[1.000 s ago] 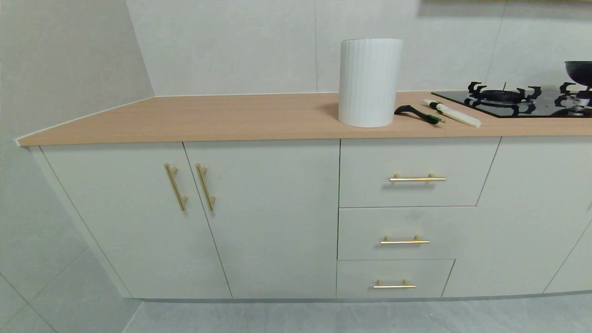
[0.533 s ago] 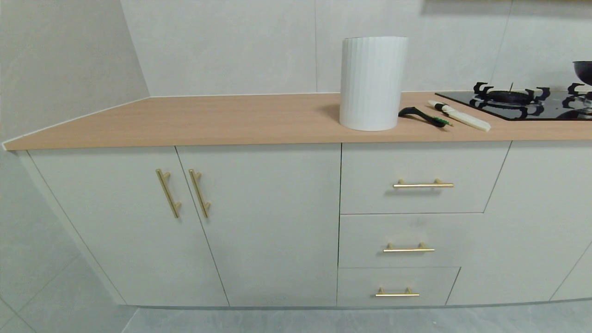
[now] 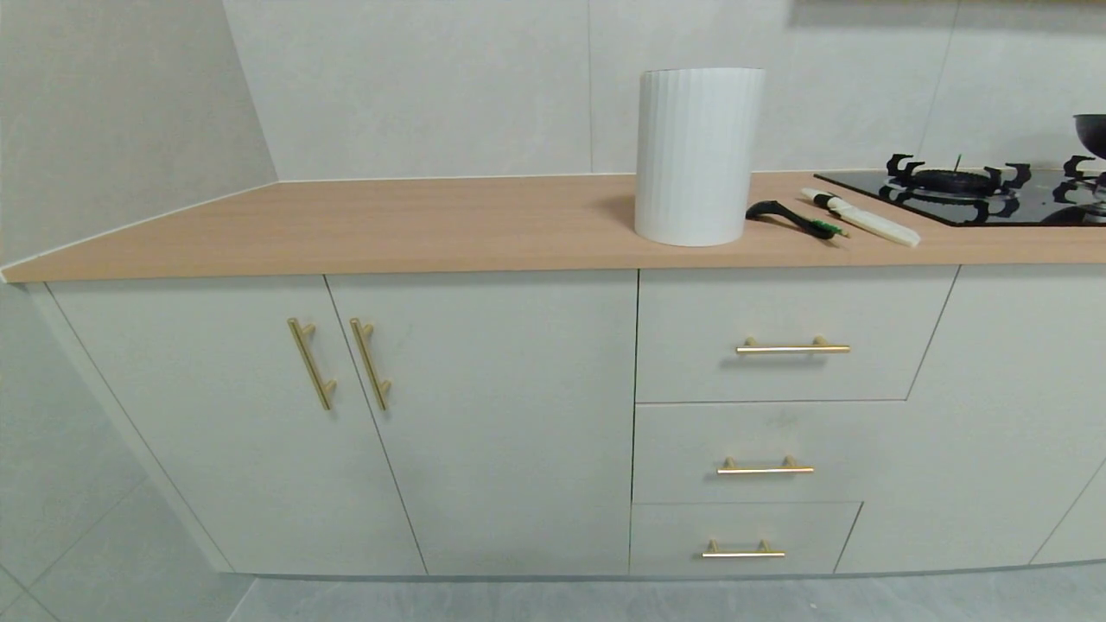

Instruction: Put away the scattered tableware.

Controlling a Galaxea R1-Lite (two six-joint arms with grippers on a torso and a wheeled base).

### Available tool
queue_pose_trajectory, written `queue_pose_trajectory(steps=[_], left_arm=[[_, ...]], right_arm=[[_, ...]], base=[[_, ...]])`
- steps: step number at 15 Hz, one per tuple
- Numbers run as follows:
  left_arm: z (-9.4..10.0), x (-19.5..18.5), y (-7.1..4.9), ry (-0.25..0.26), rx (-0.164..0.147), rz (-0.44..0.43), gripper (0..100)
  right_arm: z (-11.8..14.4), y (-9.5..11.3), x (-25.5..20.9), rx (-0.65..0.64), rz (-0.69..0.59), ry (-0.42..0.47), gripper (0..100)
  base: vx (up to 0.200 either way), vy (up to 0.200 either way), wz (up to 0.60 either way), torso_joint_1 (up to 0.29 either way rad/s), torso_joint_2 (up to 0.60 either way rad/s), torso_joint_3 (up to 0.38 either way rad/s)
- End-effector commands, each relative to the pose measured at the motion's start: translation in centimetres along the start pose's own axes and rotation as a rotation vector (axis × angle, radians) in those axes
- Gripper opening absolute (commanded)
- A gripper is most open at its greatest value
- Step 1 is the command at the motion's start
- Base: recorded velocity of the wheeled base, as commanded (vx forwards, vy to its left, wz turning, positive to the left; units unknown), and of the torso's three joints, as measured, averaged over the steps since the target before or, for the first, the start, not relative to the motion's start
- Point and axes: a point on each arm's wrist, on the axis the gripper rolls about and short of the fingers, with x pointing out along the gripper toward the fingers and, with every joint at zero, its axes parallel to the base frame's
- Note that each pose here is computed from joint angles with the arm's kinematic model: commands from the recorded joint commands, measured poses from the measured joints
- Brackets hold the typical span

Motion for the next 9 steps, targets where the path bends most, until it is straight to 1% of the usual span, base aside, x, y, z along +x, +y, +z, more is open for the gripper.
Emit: queue_pose_trajectory(steps=[1, 6, 7, 8, 9], left_arm=[[0.0, 0.0, 0.0, 0.000, 0.000, 0.000, 100], [0.0, 0.0, 0.0, 0.000, 0.001, 0.000, 100], [0.0, 0.0, 0.0, 0.000, 0.001, 0.000, 100], [0.0, 0.0, 0.0, 0.000, 0.001, 0.000, 100], [0.0, 0.0, 0.0, 0.000, 0.001, 0.000, 100]], right_arm=[[0.0, 0.0, 0.0, -0.001, 0.001, 0.001, 100], [0.0, 0.0, 0.0, -0.003, 0.002, 0.001, 100], [0.4, 0.0, -0.1, -0.002, -0.006, -0.020, 100], [3.6, 0.0, -1.2, 0.048, 0.004, -0.138, 100], [4.6, 0.0, -1.2, 0.069, 0.024, -0.109, 100]], base=[[0.000, 0.000, 0.00, 0.000, 0.00, 0.000], [0.000, 0.000, 0.00, 0.000, 0.00, 0.000], [0.000, 0.000, 0.00, 0.000, 0.00, 0.000], [0.000, 0.000, 0.00, 0.000, 0.00, 0.000], [0.000, 0.000, 0.00, 0.000, 0.00, 0.000]])
